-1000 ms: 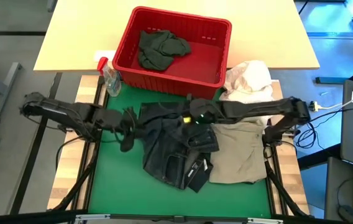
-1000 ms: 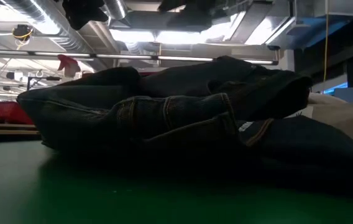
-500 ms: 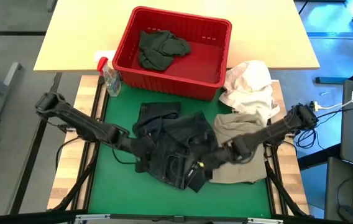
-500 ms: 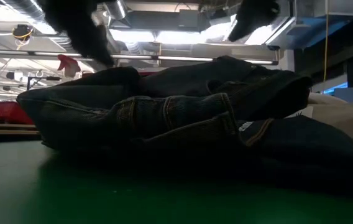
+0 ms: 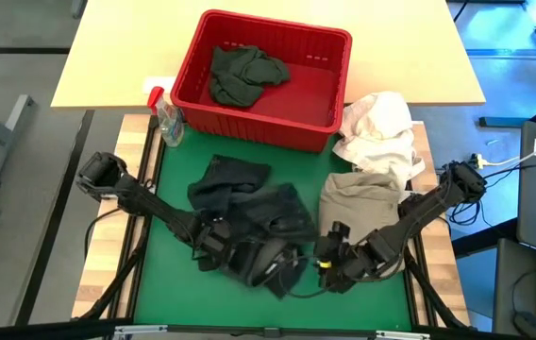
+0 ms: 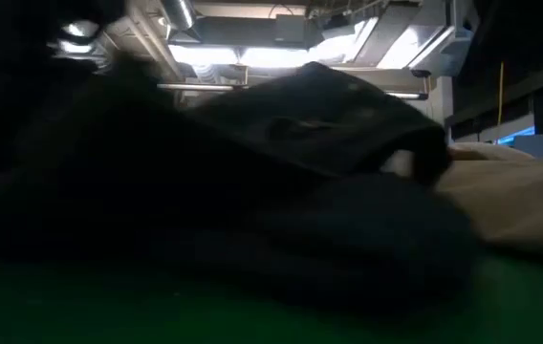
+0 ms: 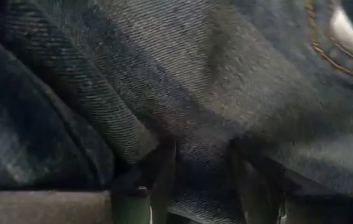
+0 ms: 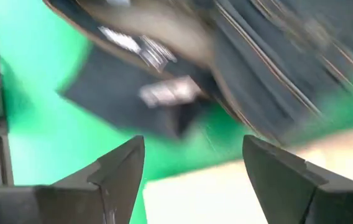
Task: Fold Laundry from Bin
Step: Fold the blue pants
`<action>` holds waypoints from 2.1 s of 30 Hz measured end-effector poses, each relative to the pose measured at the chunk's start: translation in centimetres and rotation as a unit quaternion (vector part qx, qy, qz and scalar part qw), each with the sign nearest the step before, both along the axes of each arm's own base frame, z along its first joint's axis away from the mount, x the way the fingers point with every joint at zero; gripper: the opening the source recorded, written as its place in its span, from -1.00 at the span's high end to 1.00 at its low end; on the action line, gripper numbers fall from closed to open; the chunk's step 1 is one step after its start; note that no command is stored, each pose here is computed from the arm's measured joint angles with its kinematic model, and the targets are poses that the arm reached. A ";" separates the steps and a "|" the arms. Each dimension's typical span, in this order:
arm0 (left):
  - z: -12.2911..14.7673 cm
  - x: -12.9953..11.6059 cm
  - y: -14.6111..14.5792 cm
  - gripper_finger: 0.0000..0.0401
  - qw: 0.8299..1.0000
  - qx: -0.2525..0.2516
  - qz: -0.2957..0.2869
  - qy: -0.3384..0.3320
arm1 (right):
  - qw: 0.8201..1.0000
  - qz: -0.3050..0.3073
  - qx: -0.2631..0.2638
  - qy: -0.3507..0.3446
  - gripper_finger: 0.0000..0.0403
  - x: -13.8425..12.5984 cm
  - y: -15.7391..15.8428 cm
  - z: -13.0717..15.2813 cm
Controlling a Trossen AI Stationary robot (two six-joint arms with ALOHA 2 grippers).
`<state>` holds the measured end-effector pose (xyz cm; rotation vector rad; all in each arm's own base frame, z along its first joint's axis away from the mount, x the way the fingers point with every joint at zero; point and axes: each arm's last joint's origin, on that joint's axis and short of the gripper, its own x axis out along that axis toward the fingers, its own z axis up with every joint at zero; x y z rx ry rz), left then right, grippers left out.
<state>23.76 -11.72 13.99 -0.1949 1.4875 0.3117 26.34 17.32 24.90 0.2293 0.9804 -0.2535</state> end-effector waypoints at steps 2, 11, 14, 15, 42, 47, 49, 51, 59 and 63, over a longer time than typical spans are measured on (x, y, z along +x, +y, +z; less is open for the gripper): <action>0.0 -1.1 -0.8 0.26 0.999 -0.005 0.017 0.036 | 1.000 -0.011 -0.006 0.018 -0.35 -0.6 0.0 -0.1; 0.1 -3.7 -4.2 0.26 0.999 0.012 0.032 0.017 | 0.979 -0.119 -0.130 0.104 -0.35 -1.5 -4.4 -0.5; 0.1 -3.8 -4.5 0.26 0.999 0.024 0.033 0.003 | 0.966 -0.142 -0.181 0.118 -0.35 -0.9 -6.9 -0.7; 0.1 -3.9 -4.5 0.26 0.999 0.026 0.032 0.001 | 0.960 -0.156 -0.198 0.120 -0.35 -0.8 -7.9 -1.1; 0.2 -3.4 -4.6 0.26 0.995 0.062 0.040 -0.070 | 0.875 -0.428 -0.153 -0.168 -0.35 -6.5 -12.4 -14.0; 2.4 -3.6 -4.8 0.26 0.995 0.024 0.041 -0.088 | 0.905 -0.360 -0.186 -0.128 -0.35 -4.4 -11.2 -7.4; 4.3 -3.6 -5.1 0.26 0.994 0.007 0.039 -0.104 | 0.921 -0.321 -0.184 -0.122 -0.35 -3.6 -10.4 -4.7; 6.1 -3.7 -5.1 0.26 0.992 -0.003 0.036 -0.120 | 0.937 -0.283 -0.162 -0.127 -0.35 -2.8 -9.2 -2.5; 10.8 -4.1 -4.8 0.26 0.961 0.060 0.013 -0.271 | 0.958 -0.114 -0.029 -0.262 -0.35 0.7 -2.5 0.2; 9.1 -3.9 -4.0 0.26 0.952 0.130 0.006 -0.277 | 0.961 -0.021 -0.007 -0.274 -0.35 2.9 0.0 -1.9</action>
